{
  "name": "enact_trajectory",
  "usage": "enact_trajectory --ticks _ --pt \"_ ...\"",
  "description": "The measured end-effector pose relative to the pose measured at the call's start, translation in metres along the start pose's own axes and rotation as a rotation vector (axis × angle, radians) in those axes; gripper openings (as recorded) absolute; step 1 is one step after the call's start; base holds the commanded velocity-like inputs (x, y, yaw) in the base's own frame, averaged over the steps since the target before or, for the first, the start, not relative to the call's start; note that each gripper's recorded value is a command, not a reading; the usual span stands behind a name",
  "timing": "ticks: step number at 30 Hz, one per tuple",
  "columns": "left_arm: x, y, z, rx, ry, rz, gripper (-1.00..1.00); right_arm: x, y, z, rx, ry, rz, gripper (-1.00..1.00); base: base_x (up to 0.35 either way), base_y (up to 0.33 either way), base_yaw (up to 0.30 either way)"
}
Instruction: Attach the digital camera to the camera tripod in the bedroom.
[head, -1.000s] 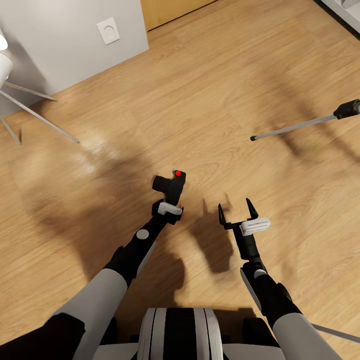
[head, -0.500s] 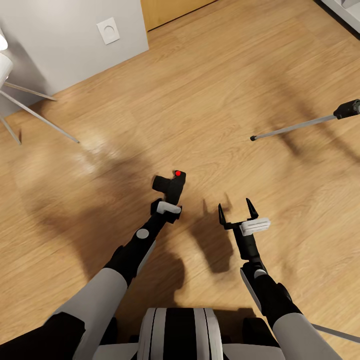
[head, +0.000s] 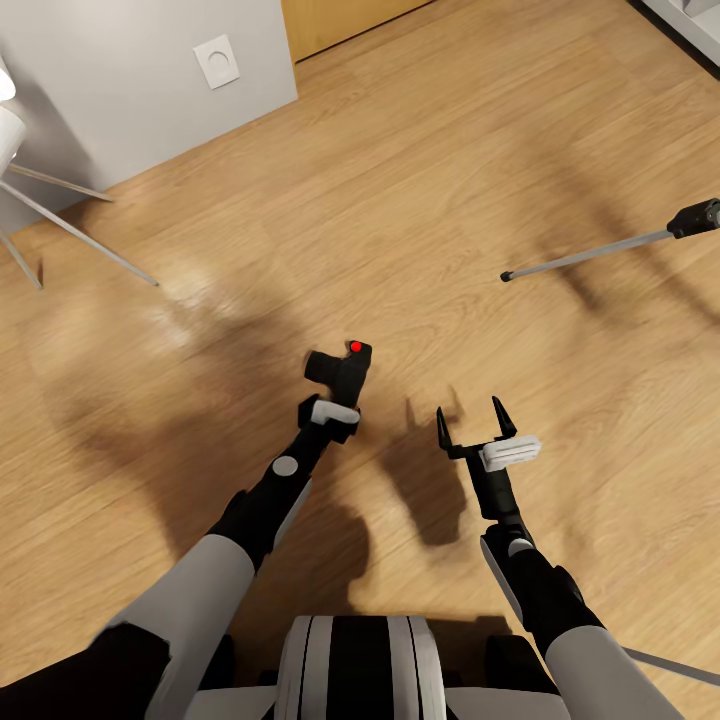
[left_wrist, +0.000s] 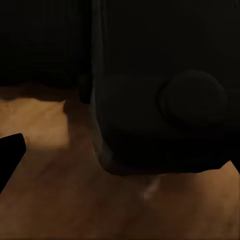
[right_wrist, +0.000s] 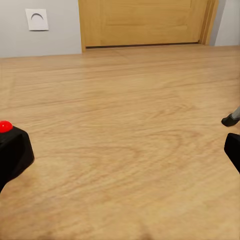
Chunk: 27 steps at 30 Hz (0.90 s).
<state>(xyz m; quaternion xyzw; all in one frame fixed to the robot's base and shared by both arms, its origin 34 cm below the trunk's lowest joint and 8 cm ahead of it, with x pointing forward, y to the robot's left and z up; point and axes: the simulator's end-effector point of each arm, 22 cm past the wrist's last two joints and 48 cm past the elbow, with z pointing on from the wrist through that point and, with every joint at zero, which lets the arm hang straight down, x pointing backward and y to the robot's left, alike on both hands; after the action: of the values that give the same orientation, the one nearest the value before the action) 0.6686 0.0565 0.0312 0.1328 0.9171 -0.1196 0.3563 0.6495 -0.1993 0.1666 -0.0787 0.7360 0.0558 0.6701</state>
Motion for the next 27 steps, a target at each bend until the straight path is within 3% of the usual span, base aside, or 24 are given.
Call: enact_trajectory --ticks 25,26,27 --pt "-0.026 0.018 0.003 -0.068 -0.050 0.002 1.00 0.000 0.000 0.000 0.000 0.000 0.000 1.00 0.000 0.000 0.000" --pt "-0.026 0.018 0.003 -0.068 -0.051 0.002 -1.00 0.000 0.000 0.000 0.000 0.000 0.000 1.00 0.000 0.000 0.000" --pt "-0.027 0.018 0.003 -0.067 -0.052 0.002 -1.00 0.000 0.000 0.000 0.000 0.000 0.000 1.00 0.000 0.000 0.000"
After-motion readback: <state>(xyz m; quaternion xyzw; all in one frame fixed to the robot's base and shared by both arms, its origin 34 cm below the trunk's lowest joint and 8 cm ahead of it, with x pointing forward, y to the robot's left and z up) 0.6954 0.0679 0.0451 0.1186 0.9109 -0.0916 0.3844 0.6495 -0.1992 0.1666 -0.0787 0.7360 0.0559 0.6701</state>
